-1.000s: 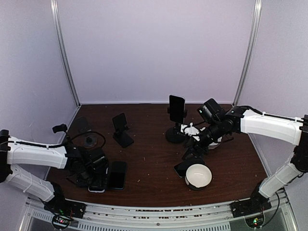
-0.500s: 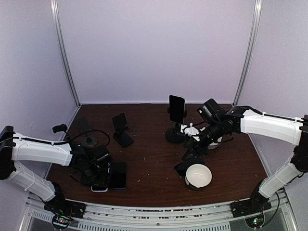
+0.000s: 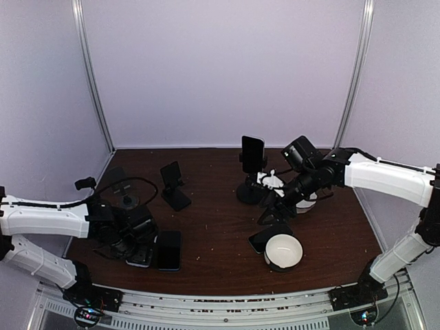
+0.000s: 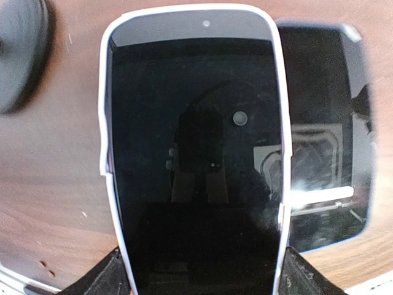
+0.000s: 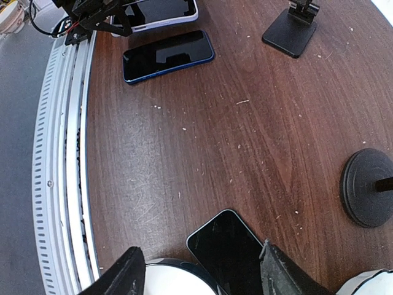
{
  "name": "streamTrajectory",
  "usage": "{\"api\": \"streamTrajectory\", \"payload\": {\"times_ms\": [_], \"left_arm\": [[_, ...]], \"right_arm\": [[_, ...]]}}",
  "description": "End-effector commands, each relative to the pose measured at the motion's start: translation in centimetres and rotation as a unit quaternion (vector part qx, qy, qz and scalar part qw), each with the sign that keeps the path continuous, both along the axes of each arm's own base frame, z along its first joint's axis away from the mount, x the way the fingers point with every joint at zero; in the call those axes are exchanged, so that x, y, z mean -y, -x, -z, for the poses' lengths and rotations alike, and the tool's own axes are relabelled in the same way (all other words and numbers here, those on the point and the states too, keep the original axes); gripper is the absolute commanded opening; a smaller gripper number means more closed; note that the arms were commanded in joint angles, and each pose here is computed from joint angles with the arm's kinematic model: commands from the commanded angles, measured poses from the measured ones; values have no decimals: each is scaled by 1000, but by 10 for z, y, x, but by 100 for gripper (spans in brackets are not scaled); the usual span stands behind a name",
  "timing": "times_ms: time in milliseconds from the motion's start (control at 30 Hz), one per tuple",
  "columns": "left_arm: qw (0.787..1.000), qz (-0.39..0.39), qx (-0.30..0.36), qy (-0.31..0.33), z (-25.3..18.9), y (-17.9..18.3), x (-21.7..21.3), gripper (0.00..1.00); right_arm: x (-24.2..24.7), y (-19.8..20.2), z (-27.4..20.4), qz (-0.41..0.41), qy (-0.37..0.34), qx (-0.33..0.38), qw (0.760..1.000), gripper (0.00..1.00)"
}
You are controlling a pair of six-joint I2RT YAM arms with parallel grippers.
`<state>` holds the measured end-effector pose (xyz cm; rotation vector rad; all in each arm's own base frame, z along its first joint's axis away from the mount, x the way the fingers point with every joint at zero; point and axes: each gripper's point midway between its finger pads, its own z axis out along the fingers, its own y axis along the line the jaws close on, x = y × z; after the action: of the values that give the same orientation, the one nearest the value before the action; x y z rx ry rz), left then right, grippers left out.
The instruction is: Place the phone on the phone stand
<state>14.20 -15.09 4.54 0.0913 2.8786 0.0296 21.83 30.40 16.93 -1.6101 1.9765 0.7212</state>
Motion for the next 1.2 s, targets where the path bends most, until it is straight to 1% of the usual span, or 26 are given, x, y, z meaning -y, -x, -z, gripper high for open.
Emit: {"api": "streamTrajectory", "payload": {"times_ms": [0,67,100,267,333,400,500,633,733,833,900,1000,1100,1167], "left_arm": [[993,27,111,23,-46,-28,17,0],[987,44,146,43,-62,-34,28,0],[986,44,154,50,-66,-35,31,0],[982,70,165,63,-72,-40,48,0],[972,96,198,78,-84,-46,62,0],[962,102,232,100,-96,-55,75,0],[940,118,290,136,-125,-67,104,0],[915,130,349,157,-156,-78,139,0],[904,141,367,170,-165,-86,164,0],[896,159,376,175,-172,-91,182,0],[892,163,381,180,-176,-93,188,0],[888,190,384,168,-176,-93,197,0],[880,200,397,169,-172,-92,198,0],[877,199,402,169,-170,-92,196,0]], "right_arm": [[-6,-6,-34,15,-26,21,999,66],[-6,-8,-44,23,-32,25,999,66],[-7,-8,-50,26,-37,23,999,66],[-13,1,-64,21,-55,-12,998,66],[-17,-2,-70,32,-66,-23,997,66],[-24,-10,-77,57,-83,-36,994,68],[-37,-18,-84,78,-102,-68,989,69],[-56,-32,-88,109,-124,-116,979,69],[-70,-40,-92,119,-144,-146,971,69],[-79,-55,-94,141,-162,-143,966,70],[-84,-63,-98,151,-177,-144,962,70],[-93,-69,-103,164,-194,-166,953,69],[-101,-77,-96,172,-196,-180,949,64],[-107,-79,-93,174,-198,-203,943,63]]}}
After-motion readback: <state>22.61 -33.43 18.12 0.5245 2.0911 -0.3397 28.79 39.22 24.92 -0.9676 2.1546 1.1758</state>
